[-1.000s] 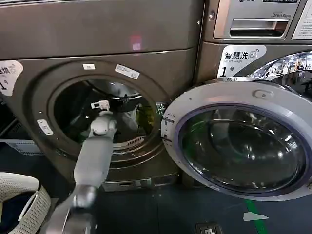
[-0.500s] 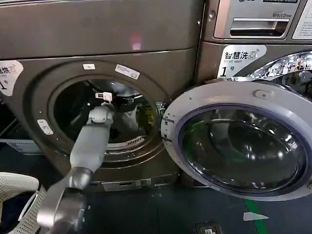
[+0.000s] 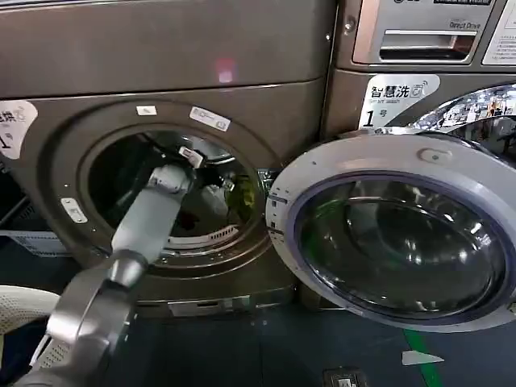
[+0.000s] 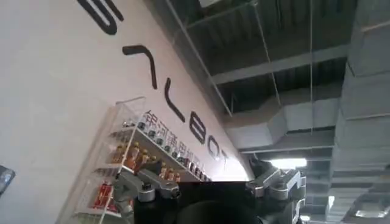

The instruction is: Grasp the clothes from the dryer.

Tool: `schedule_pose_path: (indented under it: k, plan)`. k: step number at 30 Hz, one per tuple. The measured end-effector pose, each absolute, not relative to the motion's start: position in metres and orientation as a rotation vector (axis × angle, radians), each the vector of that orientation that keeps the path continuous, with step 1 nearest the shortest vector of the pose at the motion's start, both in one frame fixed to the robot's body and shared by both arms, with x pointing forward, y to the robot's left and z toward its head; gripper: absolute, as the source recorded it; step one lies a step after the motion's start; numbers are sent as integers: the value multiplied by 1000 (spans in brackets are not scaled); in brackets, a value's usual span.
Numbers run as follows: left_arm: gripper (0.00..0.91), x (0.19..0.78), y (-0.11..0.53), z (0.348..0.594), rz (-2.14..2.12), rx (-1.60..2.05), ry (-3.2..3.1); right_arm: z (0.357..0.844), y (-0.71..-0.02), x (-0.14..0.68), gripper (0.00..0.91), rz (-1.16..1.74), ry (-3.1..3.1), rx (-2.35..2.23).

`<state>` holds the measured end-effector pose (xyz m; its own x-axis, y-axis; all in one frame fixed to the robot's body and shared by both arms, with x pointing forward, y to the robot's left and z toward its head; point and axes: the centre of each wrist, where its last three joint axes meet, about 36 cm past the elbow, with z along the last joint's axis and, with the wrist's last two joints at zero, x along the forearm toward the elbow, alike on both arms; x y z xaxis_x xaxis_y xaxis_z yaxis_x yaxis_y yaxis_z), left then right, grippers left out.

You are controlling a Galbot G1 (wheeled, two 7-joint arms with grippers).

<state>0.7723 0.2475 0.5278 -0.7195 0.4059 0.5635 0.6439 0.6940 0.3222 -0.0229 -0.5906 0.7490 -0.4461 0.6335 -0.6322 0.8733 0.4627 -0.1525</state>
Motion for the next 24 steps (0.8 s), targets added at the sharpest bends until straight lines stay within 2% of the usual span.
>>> schedule_pose_path:
  k: [12,24]
  plan:
    - [907,784,274,526,-1065,-852,-2057,744,-593,-20,907,-635,2224,1252]
    - [907,782,287,507,-1238,-800,-1797,743,-595,-20,907,-630,2222,1253]
